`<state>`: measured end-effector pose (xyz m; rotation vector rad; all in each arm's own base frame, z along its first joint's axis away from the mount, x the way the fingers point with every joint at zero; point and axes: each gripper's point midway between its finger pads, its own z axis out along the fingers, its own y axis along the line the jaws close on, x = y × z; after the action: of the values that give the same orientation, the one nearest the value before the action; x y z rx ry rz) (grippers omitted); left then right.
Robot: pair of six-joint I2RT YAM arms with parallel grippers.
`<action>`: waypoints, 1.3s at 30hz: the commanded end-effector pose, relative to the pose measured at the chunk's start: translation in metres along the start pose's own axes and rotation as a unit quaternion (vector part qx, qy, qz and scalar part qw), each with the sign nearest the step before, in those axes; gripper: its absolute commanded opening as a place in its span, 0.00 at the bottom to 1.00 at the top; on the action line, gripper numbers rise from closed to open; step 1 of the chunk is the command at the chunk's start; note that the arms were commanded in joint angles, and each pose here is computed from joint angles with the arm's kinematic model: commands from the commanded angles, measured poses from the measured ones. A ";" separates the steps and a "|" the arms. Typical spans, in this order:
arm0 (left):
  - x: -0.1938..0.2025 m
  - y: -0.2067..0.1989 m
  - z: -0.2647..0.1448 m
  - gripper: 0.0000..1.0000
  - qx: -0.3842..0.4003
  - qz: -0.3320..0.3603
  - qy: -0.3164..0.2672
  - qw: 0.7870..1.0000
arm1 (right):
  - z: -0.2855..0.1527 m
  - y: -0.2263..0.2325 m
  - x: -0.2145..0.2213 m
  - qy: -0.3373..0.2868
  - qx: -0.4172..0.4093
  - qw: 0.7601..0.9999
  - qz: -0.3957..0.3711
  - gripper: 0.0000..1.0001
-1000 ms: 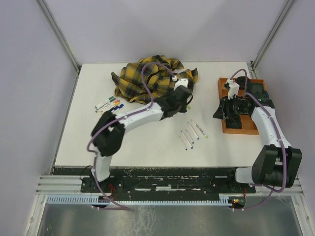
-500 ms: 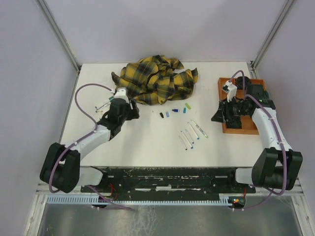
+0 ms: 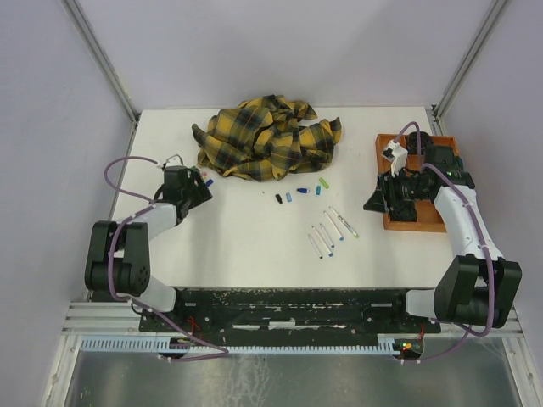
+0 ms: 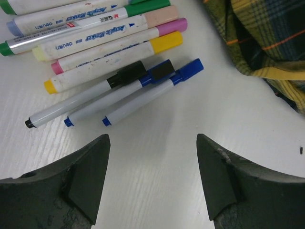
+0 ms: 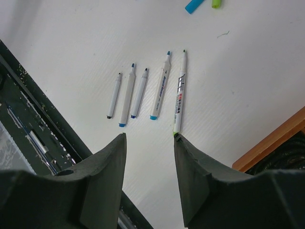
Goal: Open the pen caps
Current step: Pick up the pen from the center of the board.
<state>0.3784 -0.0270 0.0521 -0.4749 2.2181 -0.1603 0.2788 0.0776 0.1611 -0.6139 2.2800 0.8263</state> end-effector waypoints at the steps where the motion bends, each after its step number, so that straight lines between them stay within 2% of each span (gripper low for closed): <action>1: -0.024 -0.002 0.013 0.79 -0.001 -0.032 -0.021 0.999 | -0.004 0.003 -0.013 -0.017 -0.007 1.000 -0.022 0.52; 12: -0.018 0.015 0.026 0.79 -0.050 -0.016 0.002 0.999 | -0.003 0.002 -0.012 -0.015 -0.008 1.000 -0.019 0.52; 28: -0.010 0.008 0.042 0.77 -0.033 0.008 0.039 0.999 | -0.002 0.002 -0.011 -0.013 -0.010 1.000 -0.018 0.52; 39: 0.010 -0.002 0.040 0.57 0.002 0.009 0.081 0.997 | -0.003 0.002 -0.012 -0.014 -0.011 1.000 -0.018 0.52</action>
<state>0.4165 -0.0226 0.0267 -0.5106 2.3197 -0.1512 0.2782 0.0780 0.1598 -0.6175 2.2831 0.8338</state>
